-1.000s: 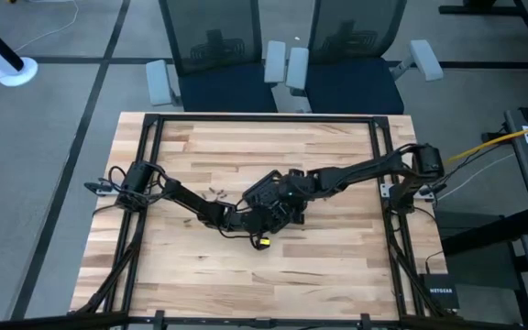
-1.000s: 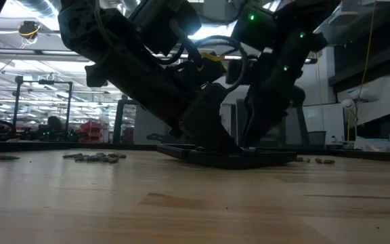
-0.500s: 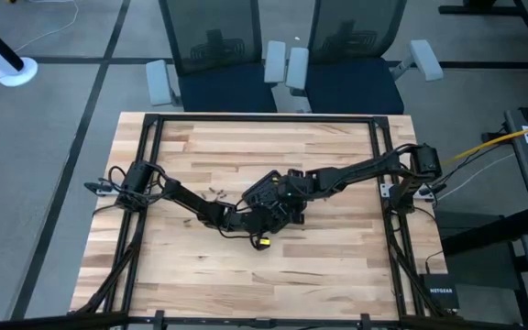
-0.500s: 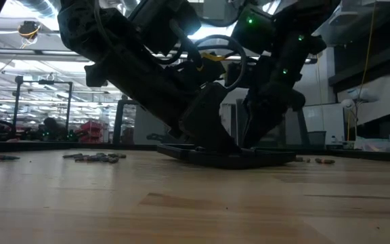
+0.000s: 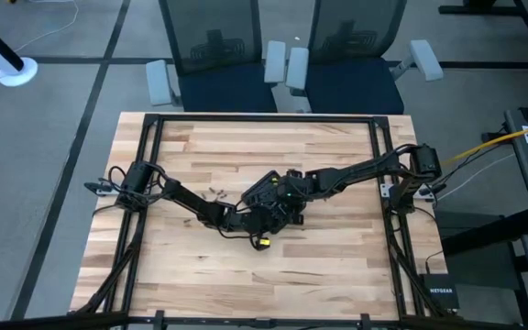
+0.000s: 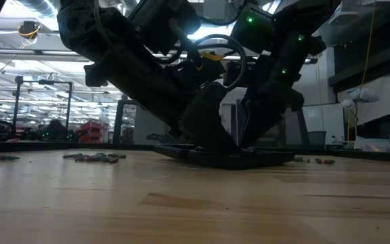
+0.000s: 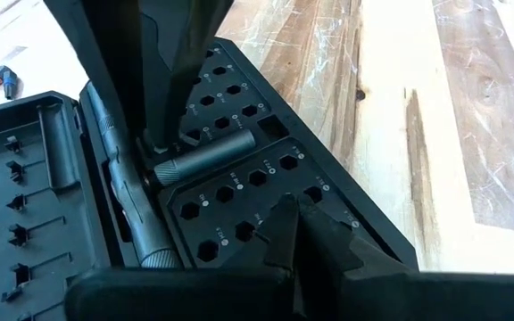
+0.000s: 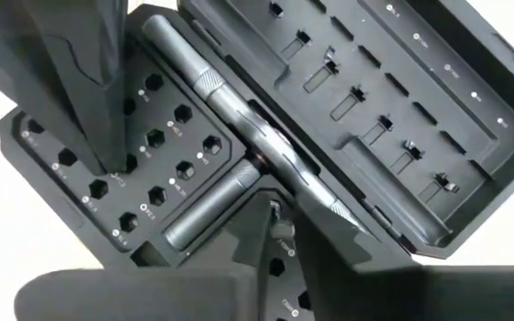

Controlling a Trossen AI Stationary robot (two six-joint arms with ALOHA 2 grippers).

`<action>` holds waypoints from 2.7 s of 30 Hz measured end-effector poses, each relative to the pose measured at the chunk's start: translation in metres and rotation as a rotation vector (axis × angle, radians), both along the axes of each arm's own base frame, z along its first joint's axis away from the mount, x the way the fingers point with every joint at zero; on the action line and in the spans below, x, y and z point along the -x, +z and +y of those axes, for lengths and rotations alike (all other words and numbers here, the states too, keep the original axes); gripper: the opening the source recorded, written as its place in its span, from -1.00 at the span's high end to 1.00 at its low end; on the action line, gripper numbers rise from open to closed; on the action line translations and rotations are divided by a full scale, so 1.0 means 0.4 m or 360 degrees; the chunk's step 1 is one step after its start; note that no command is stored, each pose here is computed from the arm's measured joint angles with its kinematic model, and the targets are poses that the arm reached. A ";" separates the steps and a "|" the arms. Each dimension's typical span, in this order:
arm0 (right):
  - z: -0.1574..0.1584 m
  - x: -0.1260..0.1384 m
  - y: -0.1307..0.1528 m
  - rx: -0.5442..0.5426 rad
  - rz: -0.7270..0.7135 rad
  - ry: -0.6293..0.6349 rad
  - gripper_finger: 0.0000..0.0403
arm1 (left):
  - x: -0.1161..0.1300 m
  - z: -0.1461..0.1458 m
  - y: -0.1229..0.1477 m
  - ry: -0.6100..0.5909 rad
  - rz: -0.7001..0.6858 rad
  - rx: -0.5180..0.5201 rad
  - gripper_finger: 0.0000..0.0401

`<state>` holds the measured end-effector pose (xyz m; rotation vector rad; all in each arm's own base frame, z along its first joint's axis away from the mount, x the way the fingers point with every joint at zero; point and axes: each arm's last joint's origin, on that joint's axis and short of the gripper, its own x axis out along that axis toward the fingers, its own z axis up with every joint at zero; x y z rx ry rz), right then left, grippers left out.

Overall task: Prefit tool cases
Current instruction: Remove the white socket bit from the black prefit tool case, then remove the green socket bit from the black prefit tool case

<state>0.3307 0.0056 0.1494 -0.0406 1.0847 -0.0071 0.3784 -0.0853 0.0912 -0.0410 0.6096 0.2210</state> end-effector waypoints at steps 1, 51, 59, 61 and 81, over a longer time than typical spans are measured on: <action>0.000 0.000 0.000 -0.0003 -0.0002 -0.0013 0.75 | 0.000 0.000 0.000 0.0000 0.0000 0.0000 1.00; 0.034 0.056 0.073 -0.0082 -0.0051 -0.0074 0.19 | 0.001 -0.005 0.000 -0.0006 0.0001 -0.0002 1.00; 0.051 0.042 0.023 0.0136 0.0038 0.0261 0.23 | 0.001 -0.005 0.000 -0.0006 0.0001 -0.0002 1.00; 0.042 0.041 0.019 0.0166 0.0052 0.0319 0.23 | 0.001 -0.005 0.000 -0.0006 0.0001 -0.0002 1.00; 0.011 0.024 -0.010 0.0133 0.0037 0.0674 0.23 | 0.001 -0.005 0.000 0.0017 -0.0006 0.0033 1.00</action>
